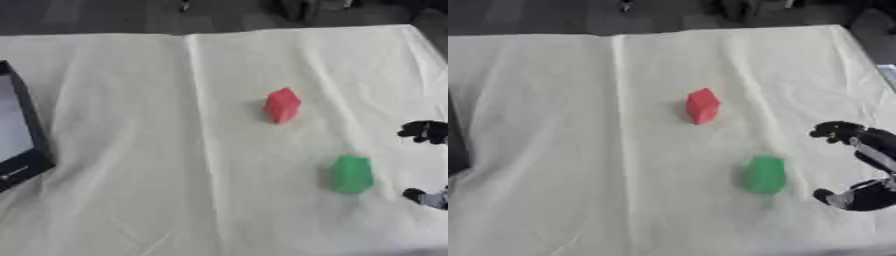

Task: Pick up the objects with one hand, pass them to the other hand, and then place them into the box on the other side of the table.

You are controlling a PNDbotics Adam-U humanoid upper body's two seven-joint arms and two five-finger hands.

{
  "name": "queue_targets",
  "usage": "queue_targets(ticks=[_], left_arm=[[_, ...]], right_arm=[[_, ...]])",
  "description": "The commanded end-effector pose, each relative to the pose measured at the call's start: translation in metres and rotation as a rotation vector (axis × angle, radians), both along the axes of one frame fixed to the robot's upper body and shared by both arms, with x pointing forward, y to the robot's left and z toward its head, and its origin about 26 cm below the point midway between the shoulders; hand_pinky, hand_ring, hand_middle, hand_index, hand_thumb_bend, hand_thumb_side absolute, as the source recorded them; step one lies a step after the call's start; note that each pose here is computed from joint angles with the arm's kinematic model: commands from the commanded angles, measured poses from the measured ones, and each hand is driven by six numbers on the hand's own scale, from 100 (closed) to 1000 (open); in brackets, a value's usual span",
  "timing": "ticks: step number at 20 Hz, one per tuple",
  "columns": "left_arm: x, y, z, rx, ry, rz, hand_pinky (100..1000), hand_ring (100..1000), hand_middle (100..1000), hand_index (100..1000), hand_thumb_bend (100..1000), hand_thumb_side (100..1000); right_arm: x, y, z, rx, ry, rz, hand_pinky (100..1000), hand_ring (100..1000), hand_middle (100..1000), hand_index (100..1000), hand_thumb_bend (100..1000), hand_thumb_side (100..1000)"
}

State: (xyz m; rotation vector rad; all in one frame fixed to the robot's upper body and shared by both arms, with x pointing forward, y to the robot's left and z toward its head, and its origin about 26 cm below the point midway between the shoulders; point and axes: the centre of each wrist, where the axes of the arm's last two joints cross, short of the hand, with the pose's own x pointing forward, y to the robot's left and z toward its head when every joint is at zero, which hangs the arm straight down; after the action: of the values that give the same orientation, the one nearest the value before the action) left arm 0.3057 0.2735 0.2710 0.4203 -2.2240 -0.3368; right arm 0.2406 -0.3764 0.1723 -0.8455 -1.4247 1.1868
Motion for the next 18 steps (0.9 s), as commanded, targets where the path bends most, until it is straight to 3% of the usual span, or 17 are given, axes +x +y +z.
queue_targets(ticks=[1,18], left_arm=[[-0.003,-0.002,0.008,0.016,-0.023,-0.004,908,888,740,813,100,783],[-0.003,-0.006,0.007,0.006,-0.009,-0.016,908,886,732,808,100,785]], right_arm=[[0.003,0.006,0.009,0.011,0.001,-0.006,846,849,941,919,467,190],[0.019,0.026,0.032,-0.013,0.176,0.089,853,866,948,920,489,225]])
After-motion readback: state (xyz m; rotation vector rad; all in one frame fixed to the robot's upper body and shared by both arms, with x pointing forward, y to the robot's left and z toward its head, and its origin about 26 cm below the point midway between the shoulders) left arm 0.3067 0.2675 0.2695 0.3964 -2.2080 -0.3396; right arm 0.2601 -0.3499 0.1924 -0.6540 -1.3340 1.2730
